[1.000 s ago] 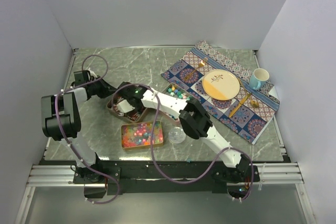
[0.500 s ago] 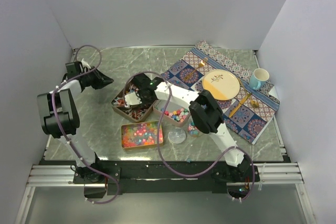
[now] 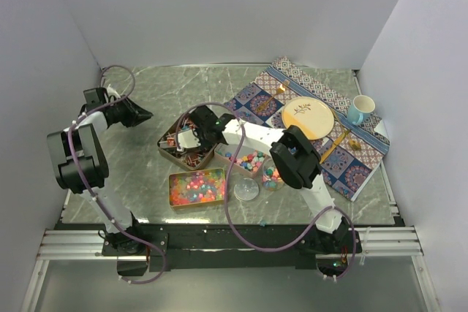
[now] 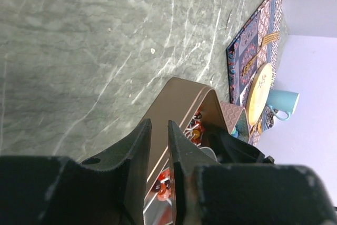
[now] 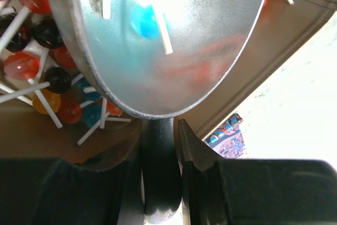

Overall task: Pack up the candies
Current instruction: Scoop the fake candies from the storage box.

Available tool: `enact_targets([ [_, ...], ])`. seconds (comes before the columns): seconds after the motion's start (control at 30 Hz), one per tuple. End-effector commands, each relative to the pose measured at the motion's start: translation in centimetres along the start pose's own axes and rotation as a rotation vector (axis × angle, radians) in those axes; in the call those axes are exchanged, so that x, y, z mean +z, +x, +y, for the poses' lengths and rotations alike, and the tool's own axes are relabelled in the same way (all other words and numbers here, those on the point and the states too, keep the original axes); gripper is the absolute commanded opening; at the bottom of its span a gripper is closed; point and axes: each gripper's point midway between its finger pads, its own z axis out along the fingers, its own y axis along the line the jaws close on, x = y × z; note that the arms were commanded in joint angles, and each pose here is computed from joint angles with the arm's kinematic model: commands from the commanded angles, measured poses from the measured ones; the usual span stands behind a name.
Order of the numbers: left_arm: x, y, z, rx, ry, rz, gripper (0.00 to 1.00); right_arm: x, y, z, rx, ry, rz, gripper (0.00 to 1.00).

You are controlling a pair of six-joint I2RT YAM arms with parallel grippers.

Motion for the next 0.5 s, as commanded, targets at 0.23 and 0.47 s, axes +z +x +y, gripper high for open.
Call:
enact_targets([
  [0.23, -0.7, -1.4, -0.7, 0.029, 0.036, -0.009, 0.26, -5.3, 0.7, -3.8, -0.123, 0.308, 0.096, 0.00],
  [0.47, -1.2, -2.2, -1.6, 0.033, 0.058, -0.035, 0.27, -7.4, 0.2, -6.1, -0.025, 0.370, 0.099, 0.00],
])
